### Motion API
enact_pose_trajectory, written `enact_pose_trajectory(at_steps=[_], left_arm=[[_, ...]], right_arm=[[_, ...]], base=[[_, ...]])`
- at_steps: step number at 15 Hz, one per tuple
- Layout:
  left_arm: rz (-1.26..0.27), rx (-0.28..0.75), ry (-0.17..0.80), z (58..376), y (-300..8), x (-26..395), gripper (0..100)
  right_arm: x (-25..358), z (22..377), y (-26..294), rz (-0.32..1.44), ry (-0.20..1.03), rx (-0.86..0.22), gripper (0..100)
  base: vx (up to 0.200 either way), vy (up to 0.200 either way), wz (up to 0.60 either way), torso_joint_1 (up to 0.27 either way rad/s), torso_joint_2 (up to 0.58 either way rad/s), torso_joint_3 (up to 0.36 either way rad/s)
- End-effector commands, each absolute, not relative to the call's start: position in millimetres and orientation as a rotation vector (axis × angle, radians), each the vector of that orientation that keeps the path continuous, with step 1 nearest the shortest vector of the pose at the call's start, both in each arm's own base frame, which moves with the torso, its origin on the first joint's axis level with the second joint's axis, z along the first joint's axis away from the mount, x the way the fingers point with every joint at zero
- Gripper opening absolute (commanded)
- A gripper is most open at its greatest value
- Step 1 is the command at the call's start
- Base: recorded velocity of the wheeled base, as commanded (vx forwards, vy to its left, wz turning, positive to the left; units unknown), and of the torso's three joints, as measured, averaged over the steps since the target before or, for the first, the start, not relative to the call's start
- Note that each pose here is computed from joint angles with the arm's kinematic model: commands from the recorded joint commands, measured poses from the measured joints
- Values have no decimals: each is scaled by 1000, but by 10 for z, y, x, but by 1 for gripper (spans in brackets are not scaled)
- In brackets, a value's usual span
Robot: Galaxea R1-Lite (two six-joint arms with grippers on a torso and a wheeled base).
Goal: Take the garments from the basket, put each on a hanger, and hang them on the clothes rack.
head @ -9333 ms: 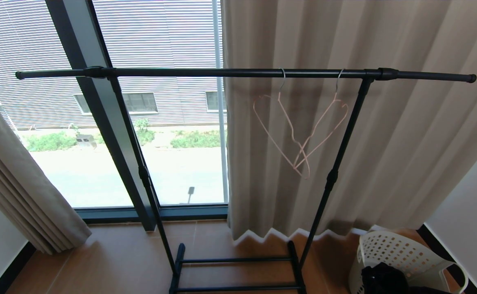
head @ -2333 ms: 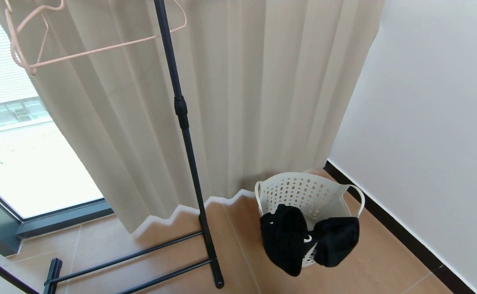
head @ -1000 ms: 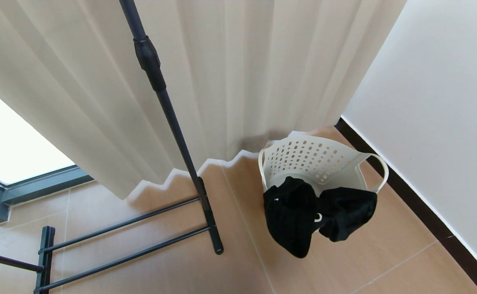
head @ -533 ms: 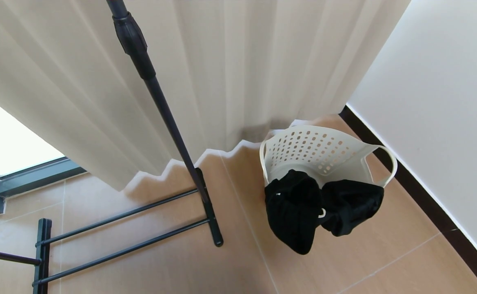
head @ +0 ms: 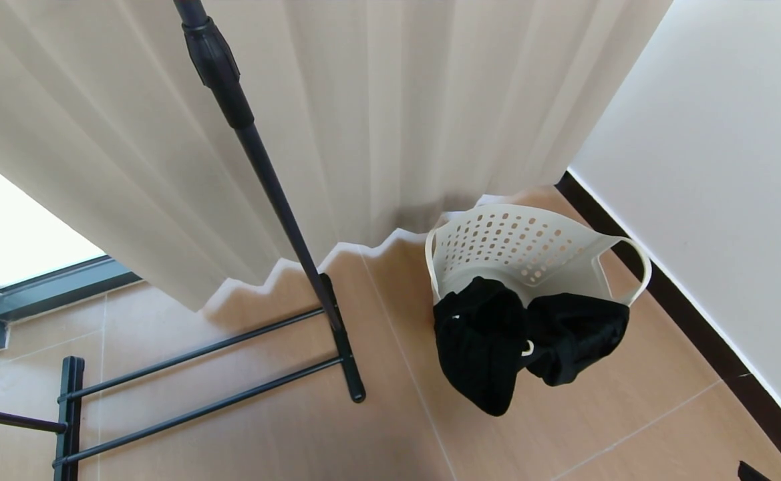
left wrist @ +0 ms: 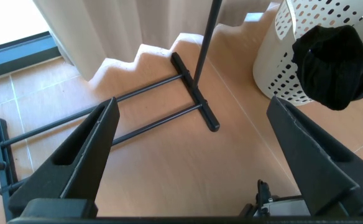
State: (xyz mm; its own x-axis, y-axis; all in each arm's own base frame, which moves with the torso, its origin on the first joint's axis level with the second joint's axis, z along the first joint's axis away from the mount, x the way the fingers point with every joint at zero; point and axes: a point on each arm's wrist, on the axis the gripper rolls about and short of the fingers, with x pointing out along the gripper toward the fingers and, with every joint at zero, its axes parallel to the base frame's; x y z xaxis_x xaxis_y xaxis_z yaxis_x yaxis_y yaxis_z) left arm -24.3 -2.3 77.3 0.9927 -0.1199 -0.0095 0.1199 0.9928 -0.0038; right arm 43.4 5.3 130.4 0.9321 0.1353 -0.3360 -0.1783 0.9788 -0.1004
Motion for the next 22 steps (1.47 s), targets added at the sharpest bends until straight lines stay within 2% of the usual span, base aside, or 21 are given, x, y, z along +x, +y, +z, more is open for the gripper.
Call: enact_pose_trajectory(at_steps=[1, 4, 5, 6, 7, 13, 16, 22], left_arm=[[-120, -4, 11, 773, -23, -243, 100], [-120, -4, 11, 773, -23, -243, 100], [-120, -4, 11, 773, -23, -243, 100], [-120, -4, 11, 773, -23, -243, 100], [-120, -4, 11, 773, -23, -243, 100], [-120, -4, 11, 773, -23, -243, 100], [-120, -4, 9, 775, -23, -243, 100], [-120, -4, 11, 773, -23, -243, 100]], right_arm=[[965, 1498, 186, 268, 479, -240, 100], [1430, 1579, 381, 342, 551, -321, 100], [1441, 1583, 388, 342, 552, -323, 100], [1730, 1607, 565, 335, 587, -385, 100], [1840, 1604, 602, 334, 598, -412, 100], [2968, 1277, 1046, 318, 708, -585, 100], [3405, 1124, 1169, 309, 709, -605, 100], [3851, 930, 1295, 279, 696, -624, 100]], base=[[0, 0, 0, 0, 0, 0], [0, 0, 0, 0, 0, 0], [0, 0, 0, 0, 0, 0], [0, 0, 0, 0, 0, 0], [0, 0, 0, 0, 0, 0], [0, 0, 0, 0, 0, 0], [0, 0, 0, 0, 0, 0], [0, 0, 0, 0, 0, 0]])
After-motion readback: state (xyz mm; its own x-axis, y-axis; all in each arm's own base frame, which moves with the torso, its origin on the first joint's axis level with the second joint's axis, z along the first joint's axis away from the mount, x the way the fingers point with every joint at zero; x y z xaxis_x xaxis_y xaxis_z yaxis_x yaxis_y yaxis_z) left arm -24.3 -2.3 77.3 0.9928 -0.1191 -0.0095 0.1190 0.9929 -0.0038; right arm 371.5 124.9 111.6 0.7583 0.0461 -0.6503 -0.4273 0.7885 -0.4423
